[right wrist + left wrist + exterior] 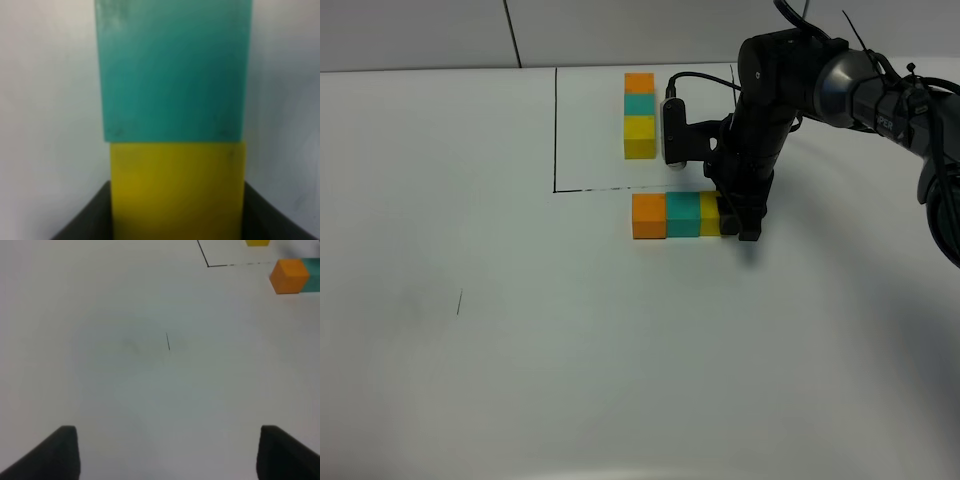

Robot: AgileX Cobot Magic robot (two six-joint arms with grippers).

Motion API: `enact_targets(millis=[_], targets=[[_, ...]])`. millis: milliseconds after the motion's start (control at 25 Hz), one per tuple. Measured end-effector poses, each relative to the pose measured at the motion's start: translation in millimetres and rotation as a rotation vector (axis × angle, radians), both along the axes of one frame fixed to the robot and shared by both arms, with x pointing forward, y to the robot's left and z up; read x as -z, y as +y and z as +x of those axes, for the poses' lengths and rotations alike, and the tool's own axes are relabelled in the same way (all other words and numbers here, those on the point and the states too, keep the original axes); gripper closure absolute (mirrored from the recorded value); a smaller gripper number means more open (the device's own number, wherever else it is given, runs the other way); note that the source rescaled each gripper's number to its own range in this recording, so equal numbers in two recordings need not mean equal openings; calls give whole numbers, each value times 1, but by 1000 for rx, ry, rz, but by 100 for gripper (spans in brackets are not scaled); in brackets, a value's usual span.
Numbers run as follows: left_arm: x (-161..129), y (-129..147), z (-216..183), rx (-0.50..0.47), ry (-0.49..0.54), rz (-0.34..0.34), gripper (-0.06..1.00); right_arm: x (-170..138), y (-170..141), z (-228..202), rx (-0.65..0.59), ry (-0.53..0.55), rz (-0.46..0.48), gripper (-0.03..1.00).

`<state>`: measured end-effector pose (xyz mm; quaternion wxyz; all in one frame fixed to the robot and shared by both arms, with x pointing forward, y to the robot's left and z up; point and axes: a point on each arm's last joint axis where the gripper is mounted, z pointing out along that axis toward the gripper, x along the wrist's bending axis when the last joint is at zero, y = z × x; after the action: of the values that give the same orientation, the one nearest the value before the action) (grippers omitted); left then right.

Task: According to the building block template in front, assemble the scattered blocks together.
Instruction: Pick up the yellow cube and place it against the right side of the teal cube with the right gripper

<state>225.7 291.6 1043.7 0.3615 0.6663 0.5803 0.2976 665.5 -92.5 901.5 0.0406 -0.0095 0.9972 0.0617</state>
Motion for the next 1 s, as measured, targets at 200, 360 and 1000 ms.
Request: enact_targets(millis=[200,360,1000], targets=[[0,0,0,0,0,0,33,0,0,0,0,-1,0,95],[0,0,0,0,0,0,33,0,0,0,0,0,0,95],[0,0,0,0,0,0,33,0,1,0,-8,4,4,95]])
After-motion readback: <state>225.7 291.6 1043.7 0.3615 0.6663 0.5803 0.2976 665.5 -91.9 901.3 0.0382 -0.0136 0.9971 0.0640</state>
